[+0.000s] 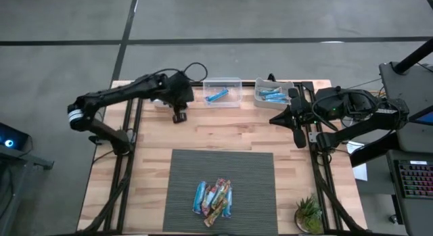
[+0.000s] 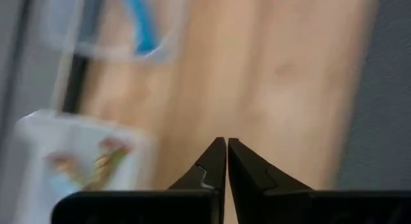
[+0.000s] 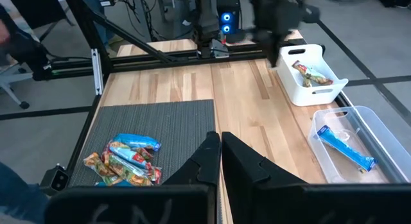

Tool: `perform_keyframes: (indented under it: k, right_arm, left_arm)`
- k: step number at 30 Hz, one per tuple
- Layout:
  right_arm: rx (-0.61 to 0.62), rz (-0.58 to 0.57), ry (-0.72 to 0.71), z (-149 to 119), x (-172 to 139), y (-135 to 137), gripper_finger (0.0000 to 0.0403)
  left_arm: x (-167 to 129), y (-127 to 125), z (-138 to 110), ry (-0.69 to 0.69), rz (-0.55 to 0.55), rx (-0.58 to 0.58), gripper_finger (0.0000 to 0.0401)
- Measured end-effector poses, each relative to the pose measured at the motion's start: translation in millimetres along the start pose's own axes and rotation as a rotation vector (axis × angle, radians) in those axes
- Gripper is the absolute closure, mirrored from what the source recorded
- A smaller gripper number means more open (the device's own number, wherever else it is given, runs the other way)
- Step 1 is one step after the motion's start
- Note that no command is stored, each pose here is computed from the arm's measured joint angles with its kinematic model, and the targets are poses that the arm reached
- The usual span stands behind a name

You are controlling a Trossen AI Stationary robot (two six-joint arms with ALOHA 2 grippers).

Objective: Pick and place Granola Bars by type
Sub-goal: Put the yellow granola bar into the gray bin

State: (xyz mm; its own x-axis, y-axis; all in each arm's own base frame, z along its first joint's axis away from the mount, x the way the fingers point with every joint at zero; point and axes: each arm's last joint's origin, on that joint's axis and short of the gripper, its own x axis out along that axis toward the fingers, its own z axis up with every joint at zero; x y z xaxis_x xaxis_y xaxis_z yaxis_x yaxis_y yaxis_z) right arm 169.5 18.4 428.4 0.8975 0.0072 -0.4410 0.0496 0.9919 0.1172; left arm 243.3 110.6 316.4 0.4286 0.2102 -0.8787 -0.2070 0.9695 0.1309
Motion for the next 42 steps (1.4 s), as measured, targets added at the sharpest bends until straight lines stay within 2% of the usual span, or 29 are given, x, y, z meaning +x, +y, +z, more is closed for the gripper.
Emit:
perform_keyframes:
  k: [2,7,14,22,35,42]
  right_arm:
    - [-0.001,0.0,0.0,0.0,0.0,0.0,0.0394]
    - [0.0,0.0,-0.001,0.1,0.0,0.0,0.0394]
    - [0.023,0.001,-0.001,0.1,0.0,0.1,0.0394]
    - [0.023,0.001,-0.001,0.1,0.0,0.0,0.0394]
    - [0.024,0.012,0.003,0.0,0.6,0.4,0.0394]
    - [0.025,0.032,0.026,0.0,8.1,2.0,0.0394]
  left_arm:
    - [-13.5,-16.1,4.0,-0.091,-0.063,-0.009,0.0401]
    - [-44.9,-45.9,9.7,-0.289,-0.119,-0.003,0.0401]
    - [-72.4,-78.6,9.7,-0.431,-0.232,-0.036,0.0401]
    - [-82.3,-109.2,6.2,-0.45,-0.325,0.006,0.0401]
    - [-99.8,-156.9,-2.4,-0.506,-0.476,0.172,0.0401]
    - [-104.9,-169.8,-7.8,-0.476,-0.544,0.114,0.0401]
